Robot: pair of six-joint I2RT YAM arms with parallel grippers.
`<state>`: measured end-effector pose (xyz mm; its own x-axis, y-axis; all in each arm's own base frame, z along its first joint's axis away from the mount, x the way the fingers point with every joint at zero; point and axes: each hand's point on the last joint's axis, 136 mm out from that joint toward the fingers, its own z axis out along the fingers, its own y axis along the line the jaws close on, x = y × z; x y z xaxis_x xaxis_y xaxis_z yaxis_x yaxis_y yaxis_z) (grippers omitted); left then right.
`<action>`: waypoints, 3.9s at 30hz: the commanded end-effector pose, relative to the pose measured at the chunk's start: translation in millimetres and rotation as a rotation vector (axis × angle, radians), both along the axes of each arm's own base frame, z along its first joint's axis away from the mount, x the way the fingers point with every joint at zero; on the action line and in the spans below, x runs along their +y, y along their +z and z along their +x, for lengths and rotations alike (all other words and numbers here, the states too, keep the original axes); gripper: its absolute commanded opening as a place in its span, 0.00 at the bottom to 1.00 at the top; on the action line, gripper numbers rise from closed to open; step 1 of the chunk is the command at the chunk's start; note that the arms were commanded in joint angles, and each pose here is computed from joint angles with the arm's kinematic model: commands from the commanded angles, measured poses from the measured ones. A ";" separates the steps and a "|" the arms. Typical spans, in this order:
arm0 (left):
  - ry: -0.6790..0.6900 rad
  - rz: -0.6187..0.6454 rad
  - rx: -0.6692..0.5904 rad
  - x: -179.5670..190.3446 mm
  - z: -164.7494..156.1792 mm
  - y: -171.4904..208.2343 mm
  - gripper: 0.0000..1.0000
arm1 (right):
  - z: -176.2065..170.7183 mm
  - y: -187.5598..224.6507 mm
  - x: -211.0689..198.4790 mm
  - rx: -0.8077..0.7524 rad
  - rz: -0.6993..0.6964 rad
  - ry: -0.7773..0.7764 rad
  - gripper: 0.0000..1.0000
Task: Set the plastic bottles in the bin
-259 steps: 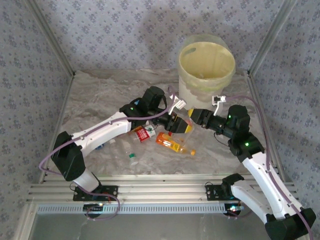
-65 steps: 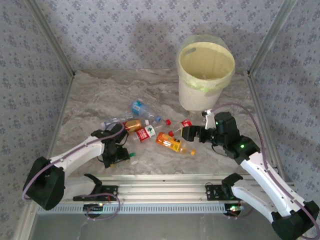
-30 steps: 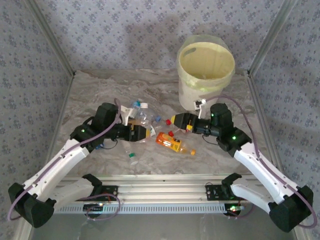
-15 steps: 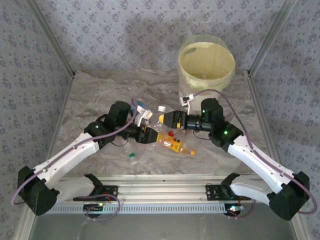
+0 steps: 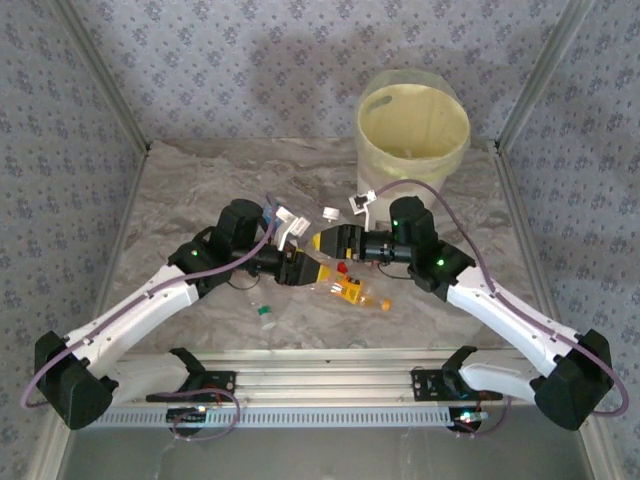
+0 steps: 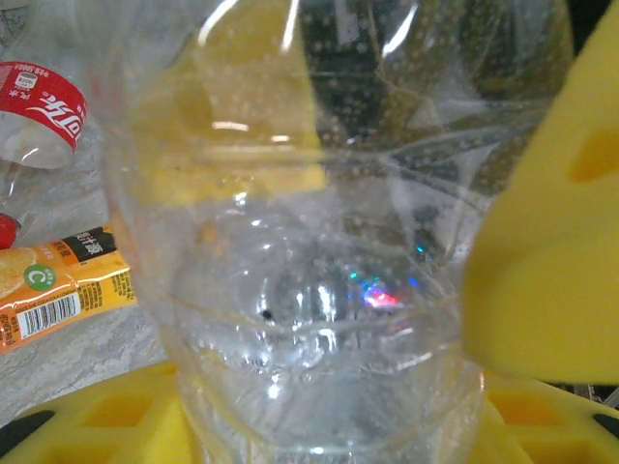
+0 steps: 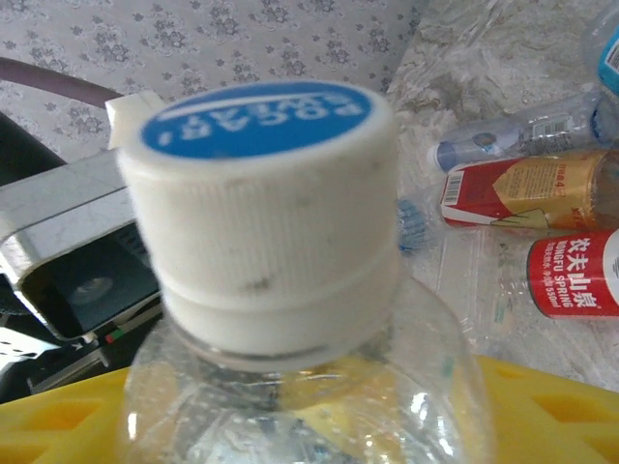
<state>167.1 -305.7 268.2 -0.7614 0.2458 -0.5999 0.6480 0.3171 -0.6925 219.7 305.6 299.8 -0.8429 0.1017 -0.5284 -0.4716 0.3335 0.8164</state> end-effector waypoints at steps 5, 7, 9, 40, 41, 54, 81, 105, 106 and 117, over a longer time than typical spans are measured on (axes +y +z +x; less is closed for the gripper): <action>-0.036 -0.041 -0.069 -7.6 0.7 22.7 0.66 | -2.8 24.3 -2.3 -0.052 0.034 -0.007 0.61; -0.023 -0.046 -0.088 -7.0 3.2 26.9 0.80 | -2.1 24.5 -7.8 -0.054 0.024 -0.026 0.59; -0.003 -0.050 -0.126 -5.6 6.7 33.3 0.95 | -0.9 24.9 -16.1 -0.055 0.016 -0.049 0.57; -0.039 -0.386 -0.652 -29.4 6.9 122.6 1.00 | 49.2 114.9 -143.0 -0.414 -0.393 -0.506 0.57; -0.034 -0.370 -0.647 -29.2 8.4 118.5 1.00 | 54.9 118.0 -146.9 -0.431 -0.415 -0.529 0.57; -0.015 -0.304 -0.700 -17.3 5.0 103.0 1.00 | 148.9 156.0 -197.5 -0.644 -0.803 -0.778 0.57; 0.027 -0.207 -0.669 -18.3 19.4 86.5 1.00 | 299.9 44.0 -200.4 -0.396 -0.997 -0.562 0.58; -0.013 -0.156 -0.643 -20.7 17.9 77.0 1.00 | 287.7 22.6 -190.0 -0.189 -0.771 -0.512 0.88; -0.008 -0.147 -0.649 -20.1 19.2 75.6 1.00 | 285.1 28.7 -192.6 -0.194 -0.759 -0.525 0.90; 0.033 -0.032 -0.695 -13.0 32.8 61.2 1.00 | 226.9 95.9 -196.1 -0.301 -0.586 -0.588 0.98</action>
<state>198.1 -319.5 319.5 -0.2486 0.1998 -0.9478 0.9307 0.3203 -0.1766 464.9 104.3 365.6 -0.6142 0.0676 -0.7862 -0.2205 0.9420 0.2532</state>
